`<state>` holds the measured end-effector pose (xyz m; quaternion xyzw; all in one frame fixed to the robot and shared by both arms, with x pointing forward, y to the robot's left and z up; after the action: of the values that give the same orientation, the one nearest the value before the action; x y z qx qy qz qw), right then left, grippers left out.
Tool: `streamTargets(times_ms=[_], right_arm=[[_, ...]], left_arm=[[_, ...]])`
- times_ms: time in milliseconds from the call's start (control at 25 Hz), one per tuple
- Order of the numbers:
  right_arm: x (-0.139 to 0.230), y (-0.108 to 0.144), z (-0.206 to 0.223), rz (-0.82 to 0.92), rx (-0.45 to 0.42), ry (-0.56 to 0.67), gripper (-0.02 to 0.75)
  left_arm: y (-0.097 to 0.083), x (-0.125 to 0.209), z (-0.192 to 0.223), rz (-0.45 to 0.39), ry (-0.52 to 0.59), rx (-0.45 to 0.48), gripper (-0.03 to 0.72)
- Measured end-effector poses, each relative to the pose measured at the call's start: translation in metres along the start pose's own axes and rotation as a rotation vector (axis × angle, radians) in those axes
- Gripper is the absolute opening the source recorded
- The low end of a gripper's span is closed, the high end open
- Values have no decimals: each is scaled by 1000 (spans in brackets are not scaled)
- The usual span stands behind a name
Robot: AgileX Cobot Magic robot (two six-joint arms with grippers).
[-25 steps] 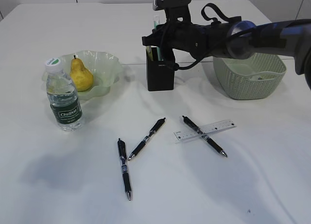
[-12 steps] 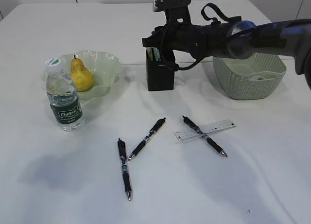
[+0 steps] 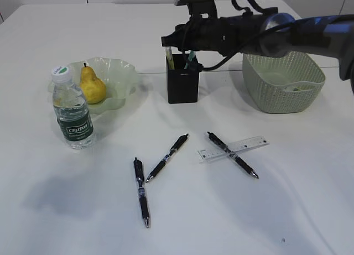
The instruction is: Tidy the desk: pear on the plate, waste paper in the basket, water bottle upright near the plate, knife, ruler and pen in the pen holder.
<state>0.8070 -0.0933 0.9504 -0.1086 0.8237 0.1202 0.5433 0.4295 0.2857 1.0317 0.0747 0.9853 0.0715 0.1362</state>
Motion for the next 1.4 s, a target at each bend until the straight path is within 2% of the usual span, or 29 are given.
streamTargets(times_ms=[320, 760, 1000, 1240, 1400], right_arm=[[-47, 4, -25, 54, -15, 49, 269], [-79, -7, -77, 64, -5, 252, 269], [-84, -6, -111, 62, -5, 389, 269], [-85, -5, -139, 70, 2, 498, 269], [-91, -7, -162, 96, 38, 538, 269]], left_arm=[[0, 0, 0, 0, 0, 0, 520], [0, 0, 0, 0, 0, 0, 520], [0, 0, 0, 19, 0, 0, 519], [0, -16, -20, 39, -76, 21, 508], [-6, -35, -44, 51, -161, 92, 481]])
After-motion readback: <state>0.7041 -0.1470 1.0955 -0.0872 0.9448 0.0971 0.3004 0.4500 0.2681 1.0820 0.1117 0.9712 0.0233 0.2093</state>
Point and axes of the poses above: a point on each arm's last joint axis where the gripper is mounted, z pointing out along that axis toward the gripper, y along the wrist's bending axis when the last joint is at zero, x = y × z, the point moved 5 cm from there along z, pointing out along that axis toward the gripper, and after that the axes turned 4 degrees about z, right-handed, at the moved point
